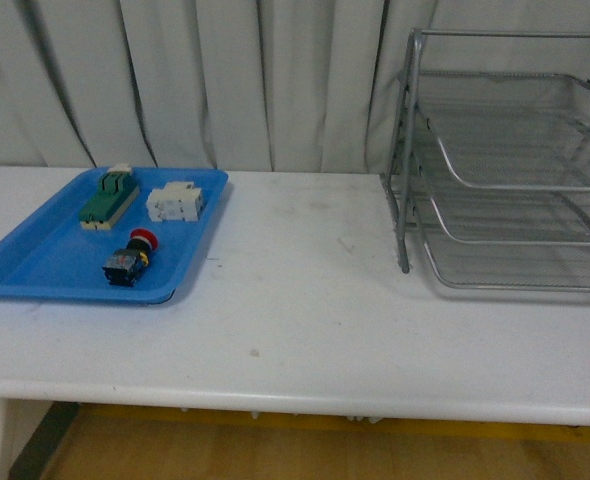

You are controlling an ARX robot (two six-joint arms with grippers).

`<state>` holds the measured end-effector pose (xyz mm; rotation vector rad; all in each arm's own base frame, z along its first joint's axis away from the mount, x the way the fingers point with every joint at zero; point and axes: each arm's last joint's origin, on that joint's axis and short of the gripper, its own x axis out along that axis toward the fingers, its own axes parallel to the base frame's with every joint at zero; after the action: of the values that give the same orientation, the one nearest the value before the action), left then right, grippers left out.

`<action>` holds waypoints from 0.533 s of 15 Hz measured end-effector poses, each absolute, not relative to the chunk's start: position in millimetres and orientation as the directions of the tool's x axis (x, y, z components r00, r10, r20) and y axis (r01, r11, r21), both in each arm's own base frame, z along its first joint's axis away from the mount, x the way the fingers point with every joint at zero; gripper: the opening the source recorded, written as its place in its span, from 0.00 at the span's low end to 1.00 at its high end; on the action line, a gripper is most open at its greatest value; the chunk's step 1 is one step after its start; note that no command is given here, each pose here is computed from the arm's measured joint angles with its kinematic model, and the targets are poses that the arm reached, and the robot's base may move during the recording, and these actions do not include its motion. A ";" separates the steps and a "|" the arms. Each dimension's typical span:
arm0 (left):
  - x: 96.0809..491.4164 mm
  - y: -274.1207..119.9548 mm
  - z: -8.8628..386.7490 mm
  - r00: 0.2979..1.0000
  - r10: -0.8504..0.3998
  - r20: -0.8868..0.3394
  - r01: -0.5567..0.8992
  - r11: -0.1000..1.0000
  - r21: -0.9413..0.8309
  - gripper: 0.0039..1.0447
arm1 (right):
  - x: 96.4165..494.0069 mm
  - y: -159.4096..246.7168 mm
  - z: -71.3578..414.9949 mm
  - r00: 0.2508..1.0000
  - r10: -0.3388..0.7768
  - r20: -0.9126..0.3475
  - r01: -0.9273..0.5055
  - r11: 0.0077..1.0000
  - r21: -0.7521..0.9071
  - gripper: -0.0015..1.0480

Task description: Place button on rack with both arms

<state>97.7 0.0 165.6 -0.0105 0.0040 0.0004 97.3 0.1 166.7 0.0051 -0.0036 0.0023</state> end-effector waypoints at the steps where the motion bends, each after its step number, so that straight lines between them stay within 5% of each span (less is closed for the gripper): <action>1: 97.7 0.0 165.6 1.000 0.000 -0.004 0.000 1.000 -0.010 0.94 | 97.3 0.1 166.7 1.000 0.002 0.004 -0.002 1.000 0.005 0.94; 8: 97.7 0.0 165.6 1.000 0.000 -0.004 0.000 1.000 -0.010 0.94 | 97.3 0.1 166.7 1.000 0.002 0.004 -0.002 1.000 0.005 0.94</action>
<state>97.7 0.0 165.6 -0.0105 0.0040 0.0004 97.3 0.1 166.7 0.0051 -0.0036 0.0023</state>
